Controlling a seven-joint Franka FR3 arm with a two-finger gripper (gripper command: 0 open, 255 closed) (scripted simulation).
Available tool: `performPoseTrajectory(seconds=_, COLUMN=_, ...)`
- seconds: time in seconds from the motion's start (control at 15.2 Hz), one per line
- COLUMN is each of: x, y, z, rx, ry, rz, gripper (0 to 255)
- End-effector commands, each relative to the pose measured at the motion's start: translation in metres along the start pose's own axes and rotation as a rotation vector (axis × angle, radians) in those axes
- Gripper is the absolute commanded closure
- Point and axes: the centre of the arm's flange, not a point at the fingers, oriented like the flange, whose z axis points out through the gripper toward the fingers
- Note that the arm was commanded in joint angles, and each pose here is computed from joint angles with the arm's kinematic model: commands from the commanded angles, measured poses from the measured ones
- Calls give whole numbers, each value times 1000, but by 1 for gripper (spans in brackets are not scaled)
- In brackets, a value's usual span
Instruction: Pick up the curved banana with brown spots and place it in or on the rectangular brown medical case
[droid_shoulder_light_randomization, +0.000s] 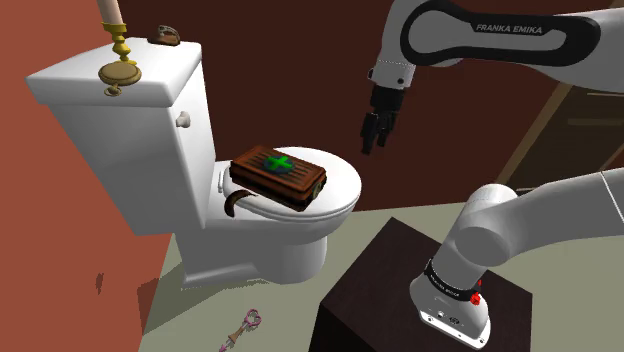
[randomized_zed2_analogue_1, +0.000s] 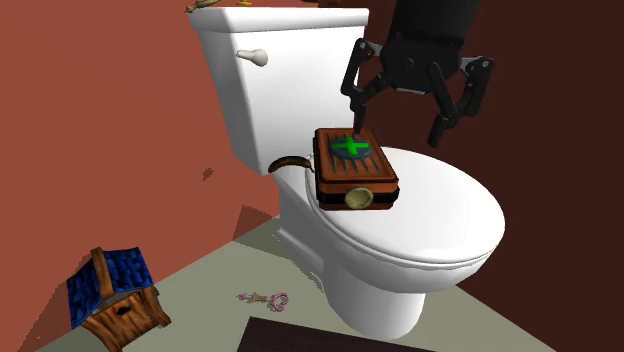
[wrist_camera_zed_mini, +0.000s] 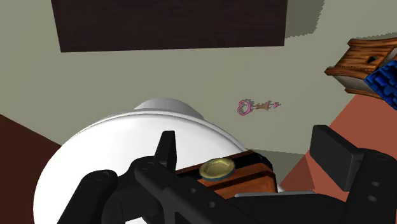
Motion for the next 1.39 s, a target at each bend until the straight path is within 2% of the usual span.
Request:
performPoseTrajectory(seconds=0.0, x=0, y=0, z=0, rx=0, ry=0, rz=0, gripper=0)
performPoseTrajectory(seconds=1.32, x=133, y=-141, z=151, rx=44, ry=186, rz=138, gripper=0)
